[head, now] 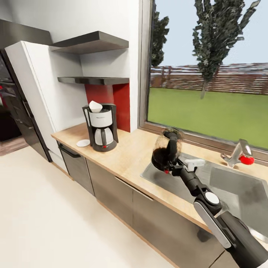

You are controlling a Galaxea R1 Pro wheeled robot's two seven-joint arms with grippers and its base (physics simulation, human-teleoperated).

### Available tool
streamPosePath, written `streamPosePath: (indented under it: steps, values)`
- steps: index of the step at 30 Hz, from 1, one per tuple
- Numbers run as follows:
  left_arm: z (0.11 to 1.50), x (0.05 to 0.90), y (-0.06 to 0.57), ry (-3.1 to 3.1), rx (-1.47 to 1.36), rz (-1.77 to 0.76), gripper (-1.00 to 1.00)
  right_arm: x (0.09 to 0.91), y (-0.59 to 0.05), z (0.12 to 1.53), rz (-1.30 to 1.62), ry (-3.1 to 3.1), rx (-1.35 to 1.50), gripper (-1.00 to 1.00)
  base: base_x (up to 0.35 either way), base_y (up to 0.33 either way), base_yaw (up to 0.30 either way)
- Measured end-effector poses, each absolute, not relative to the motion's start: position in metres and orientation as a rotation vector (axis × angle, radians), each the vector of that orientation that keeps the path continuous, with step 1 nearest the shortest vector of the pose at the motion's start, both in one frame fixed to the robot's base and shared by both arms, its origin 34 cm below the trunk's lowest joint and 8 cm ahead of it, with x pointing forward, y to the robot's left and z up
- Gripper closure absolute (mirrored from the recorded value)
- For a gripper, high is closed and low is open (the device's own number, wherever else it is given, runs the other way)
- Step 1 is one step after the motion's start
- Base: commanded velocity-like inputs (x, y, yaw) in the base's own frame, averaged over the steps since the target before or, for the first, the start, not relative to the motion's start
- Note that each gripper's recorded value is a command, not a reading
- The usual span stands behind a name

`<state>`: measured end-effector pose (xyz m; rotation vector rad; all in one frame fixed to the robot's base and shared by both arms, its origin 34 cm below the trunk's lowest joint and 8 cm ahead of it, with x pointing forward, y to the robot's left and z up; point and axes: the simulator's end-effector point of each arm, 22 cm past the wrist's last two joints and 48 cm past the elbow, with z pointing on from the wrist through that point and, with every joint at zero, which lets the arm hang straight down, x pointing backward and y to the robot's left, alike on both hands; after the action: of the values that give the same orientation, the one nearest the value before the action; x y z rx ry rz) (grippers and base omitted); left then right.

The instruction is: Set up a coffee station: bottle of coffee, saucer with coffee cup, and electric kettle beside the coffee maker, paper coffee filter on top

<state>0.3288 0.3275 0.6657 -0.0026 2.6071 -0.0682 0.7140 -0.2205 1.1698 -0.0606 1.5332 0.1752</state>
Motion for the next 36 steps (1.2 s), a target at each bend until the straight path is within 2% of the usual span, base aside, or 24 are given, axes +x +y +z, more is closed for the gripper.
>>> streamPosePath:
  steps: [5,10,17,26,36]
  values:
    - [0.666,0.329,0.329,2.605,-0.008,-0.066,-1.00,0.714,-0.220,1.171,0.176,1.531,-0.060,1.00,0.112,0.293,0.196]
    - [0.667,0.329,0.330,2.603,-0.015,-0.063,-1.00,0.714,-0.221,1.170,0.175,1.533,-0.060,1.00,0.019,0.308,0.018]
    - [0.667,0.329,0.331,2.604,-0.014,-0.057,-1.00,0.714,-0.222,1.169,0.170,1.536,-0.062,1.00,0.197,0.249,0.000]
    - [0.666,0.329,0.332,2.605,-0.017,-0.053,-1.00,0.715,-0.225,1.162,0.158,1.550,-0.061,1.00,0.243,0.142,0.000]
    - [0.666,0.328,0.332,2.604,-0.019,-0.058,-1.00,0.719,-0.234,1.139,0.132,1.596,-0.053,1.00,0.043,0.018,0.000]
